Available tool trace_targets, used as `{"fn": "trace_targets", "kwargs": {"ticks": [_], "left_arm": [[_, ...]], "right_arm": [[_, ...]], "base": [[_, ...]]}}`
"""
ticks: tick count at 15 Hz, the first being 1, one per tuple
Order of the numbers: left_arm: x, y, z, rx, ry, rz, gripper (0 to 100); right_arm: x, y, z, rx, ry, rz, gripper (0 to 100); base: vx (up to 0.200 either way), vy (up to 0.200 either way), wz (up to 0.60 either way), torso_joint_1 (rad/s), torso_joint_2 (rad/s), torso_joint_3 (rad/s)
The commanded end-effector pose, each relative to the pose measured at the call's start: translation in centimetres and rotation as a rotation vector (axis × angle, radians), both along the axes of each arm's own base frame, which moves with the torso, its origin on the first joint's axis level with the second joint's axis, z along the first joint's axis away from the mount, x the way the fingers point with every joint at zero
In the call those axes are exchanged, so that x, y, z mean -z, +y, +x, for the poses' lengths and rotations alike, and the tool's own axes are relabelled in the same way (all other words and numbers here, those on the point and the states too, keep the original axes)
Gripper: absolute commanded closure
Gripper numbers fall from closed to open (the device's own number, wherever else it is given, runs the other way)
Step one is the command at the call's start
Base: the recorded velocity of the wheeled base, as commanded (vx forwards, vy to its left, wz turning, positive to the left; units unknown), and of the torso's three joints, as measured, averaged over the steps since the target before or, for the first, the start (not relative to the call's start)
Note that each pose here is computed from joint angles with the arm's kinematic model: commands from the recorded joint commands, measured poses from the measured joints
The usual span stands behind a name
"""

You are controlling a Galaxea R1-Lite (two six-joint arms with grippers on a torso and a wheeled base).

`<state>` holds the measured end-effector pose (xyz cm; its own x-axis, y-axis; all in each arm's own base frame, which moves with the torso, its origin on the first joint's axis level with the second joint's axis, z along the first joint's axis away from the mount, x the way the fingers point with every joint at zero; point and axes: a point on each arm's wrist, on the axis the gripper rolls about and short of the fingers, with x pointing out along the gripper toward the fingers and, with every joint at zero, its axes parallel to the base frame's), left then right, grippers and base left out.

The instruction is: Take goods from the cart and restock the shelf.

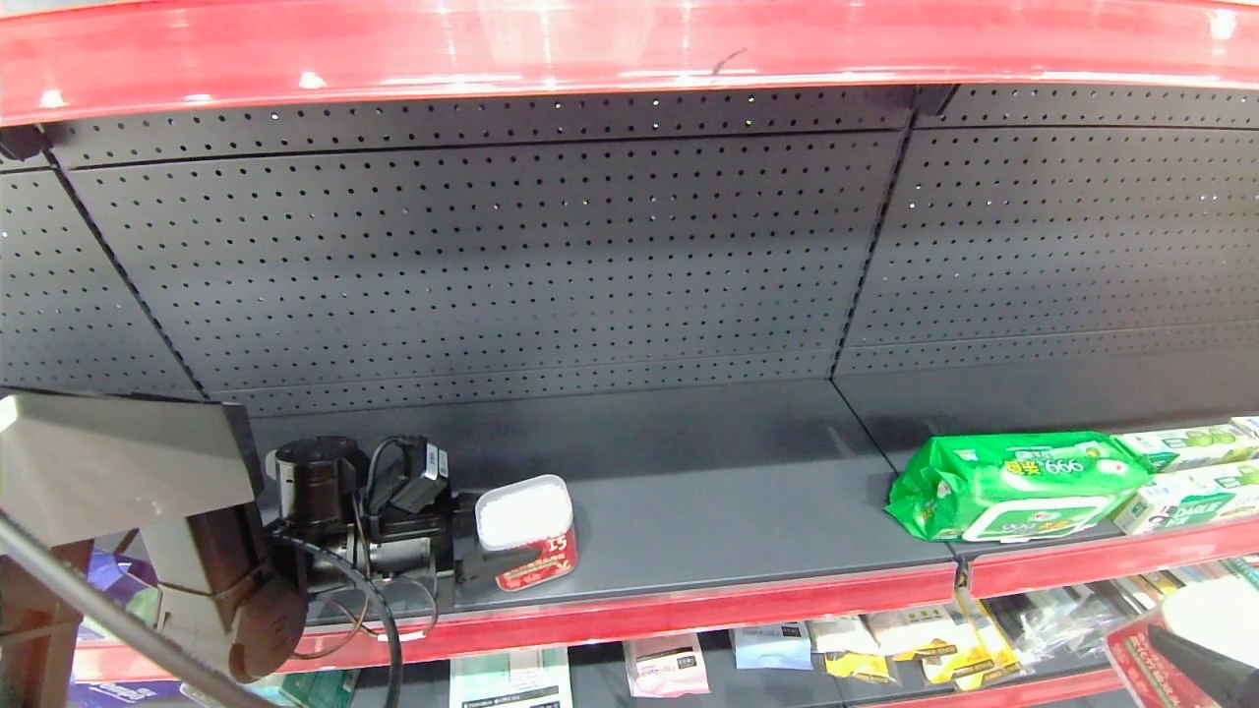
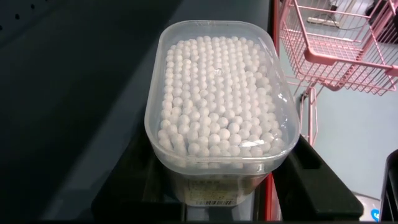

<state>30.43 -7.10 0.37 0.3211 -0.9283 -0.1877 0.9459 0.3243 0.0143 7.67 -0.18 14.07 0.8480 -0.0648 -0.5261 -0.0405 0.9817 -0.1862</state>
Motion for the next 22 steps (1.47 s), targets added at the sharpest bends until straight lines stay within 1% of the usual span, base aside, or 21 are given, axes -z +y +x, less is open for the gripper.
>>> {"fn": "trace_targets", "kwargs": {"ticks": [1, 4, 6, 22], "left_arm": [[0.35, -0.41, -0.13, 0.013, 0.012, 0.002, 100], [0.49, -0.60, -0.18, 0.020, 0.015, 0.004, 100], [0.78, -0.64, -0.19, 0.025, 0.006, 0.011, 100], [0.77, -0.64, -0.16, 0.016, -0.001, 0.017, 100]], "right_arm": [[-0.03, -0.07, -0.03, 0.008, -0.003, 0.000, 100], [-0.09, -0.09, -0.06, 0.011, -0.007, 0.000, 100], [-0.11, -0.10, -0.09, 0.013, -0.009, 0.000, 100], [-0.23, -0.10, 0.05, 0.012, -0.009, -0.001, 100]], "base": [[0.000, 0.000, 0.00, 0.000, 0.00, 0.000], [0.000, 0.000, 0.00, 0.000, 0.00, 0.000], [0.000, 0.000, 0.00, 0.000, 0.00, 0.000], [0.000, 0.000, 0.00, 0.000, 0.00, 0.000]]}}
